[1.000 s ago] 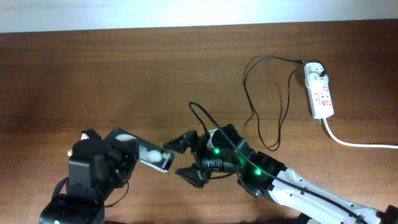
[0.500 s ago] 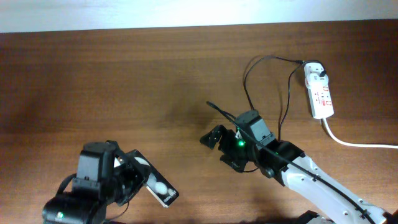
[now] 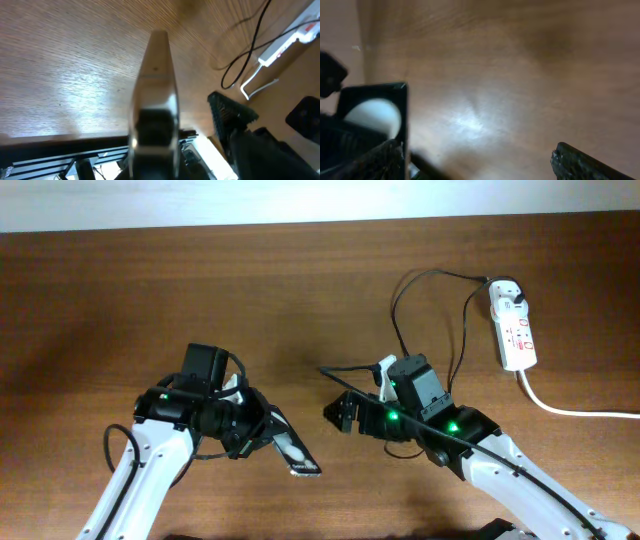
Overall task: Plug charger to phone and switch on socket
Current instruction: 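Move the right gripper to the black charger cable and grasp it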
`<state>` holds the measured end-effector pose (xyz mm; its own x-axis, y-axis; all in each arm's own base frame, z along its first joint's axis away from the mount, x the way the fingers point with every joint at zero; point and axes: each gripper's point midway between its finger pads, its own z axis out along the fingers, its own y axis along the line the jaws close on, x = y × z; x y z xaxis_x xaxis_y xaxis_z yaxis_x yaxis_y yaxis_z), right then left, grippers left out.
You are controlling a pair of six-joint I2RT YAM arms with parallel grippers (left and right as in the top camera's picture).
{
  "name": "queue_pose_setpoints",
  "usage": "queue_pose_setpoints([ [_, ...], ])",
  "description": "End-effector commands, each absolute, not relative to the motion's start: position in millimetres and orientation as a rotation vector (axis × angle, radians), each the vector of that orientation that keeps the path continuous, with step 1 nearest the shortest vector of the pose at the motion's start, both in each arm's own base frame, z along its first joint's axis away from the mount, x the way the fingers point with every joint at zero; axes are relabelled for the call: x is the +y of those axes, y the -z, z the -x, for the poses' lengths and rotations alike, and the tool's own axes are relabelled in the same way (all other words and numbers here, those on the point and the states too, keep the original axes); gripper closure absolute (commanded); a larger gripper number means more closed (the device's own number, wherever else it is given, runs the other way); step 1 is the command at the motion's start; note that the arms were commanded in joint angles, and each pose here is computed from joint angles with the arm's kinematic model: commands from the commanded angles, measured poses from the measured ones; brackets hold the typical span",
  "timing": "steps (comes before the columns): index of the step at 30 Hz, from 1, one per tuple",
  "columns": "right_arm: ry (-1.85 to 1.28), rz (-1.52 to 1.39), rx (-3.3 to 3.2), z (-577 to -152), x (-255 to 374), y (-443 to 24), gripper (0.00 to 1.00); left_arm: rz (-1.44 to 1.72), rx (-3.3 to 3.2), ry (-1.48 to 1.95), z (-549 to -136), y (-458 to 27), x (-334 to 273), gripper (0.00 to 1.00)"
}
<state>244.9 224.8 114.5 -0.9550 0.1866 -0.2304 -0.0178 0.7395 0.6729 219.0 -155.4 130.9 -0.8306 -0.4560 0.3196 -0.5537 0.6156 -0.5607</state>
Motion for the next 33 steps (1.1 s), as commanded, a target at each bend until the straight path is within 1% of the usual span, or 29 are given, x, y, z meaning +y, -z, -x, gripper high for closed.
queue_pose_setpoints([
  [1, -0.788, -0.045, 2.537, -274, 203, -116, 0.01, -0.678, -2.727, -1.101, -218, -140, -163, 1.00],
  [3, -0.680, -0.045, 2.487, -289, 194, -127, 0.01, -0.598, -2.768, -1.112, -218, -140, -163, 1.00],
  [5, -0.523, -0.122, 2.428, -310, 172, -148, 0.01, -0.524, -2.806, -1.117, -218, -140, -162, 1.00],
  [7, -0.422, -0.209, 2.384, -332, 150, -162, 0.01, -0.521, -2.818, -1.106, -219, -139, -161, 1.00],
  [9, -0.370, -0.259, 2.372, -358, 131, -168, 0.00, -0.539, -2.858, -1.051, -222, -133, -155, 1.00],
  [11, -0.310, -0.304, 2.399, -383, 117, -164, 0.00, -0.555, -2.890, -1.006, -224, -130, -150, 1.00],
  [13, -0.242, -0.345, 2.455, -416, 103, -152, 0.01, -0.559, -2.899, -0.994, -225, -129, -148, 1.00],
  [14, -0.192, -0.402, 2.502, -443, 91, -135, 0.05, -0.558, -2.899, -0.994, -225, -129, -148, 1.00],
  [16, -0.164, -0.446, 2.528, -472, 83, -116, 0.11, -0.559, -2.899, -0.994, -224, -129, -148, 1.00],
  [18, -0.141, -0.492, 2.540, -505, 71, -91, 0.13, -0.559, -2.898, -0.994, -224, -129, -148, 1.00],
  [20, -0.129, -0.524, 2.539, -529, 62, -64, 0.14, -0.559, -2.899, -0.994, -225, -129, -148, 1.00],
  [23, -0.143, -0.530, 2.498, -551, 61, -35, 0.16, -0.559, -2.898, -0.994, -224, -129, -148, 1.00],
  [26, -0.166, -0.524, 2.444, -569, 63, -20, 0.27, -0.560, -2.899, -0.994, -225, -129, -148, 1.00],
  [27, -0.171, -0.525, 2.434, -572, 63, -15, 0.32, -0.560, -2.899, -0.993, -225, -129, -148, 1.00],
  [28, -0.173, -0.524, 2.426, -574, 63, -16, 0.39, -0.560, -2.899, -0.993, -225, -129, -148, 1.00],
  [29, -0.181, -0.521, 2.421, -575, 65, -17, 0.53, -0.563, -2.904, -0.986, -225, -128, -147, 1.00],
  [30, -0.195, -0.515, 2.425, -575, 67, -17, 0.60, -0.573, -2.912, -0.969, -226, -127, -145, 1.00],
  [32, -0.238, -0.434, 2.461, -572, 76, -15, 0.84, -0.578, -2.913, -0.966, -226, -126, -145, 1.00],
  [33, -0.264, -0.390, 2.481, -569, 81, -14, 0.88, -0.578, -2.913, -0.966, -226, -126, -145, 1.00],
])
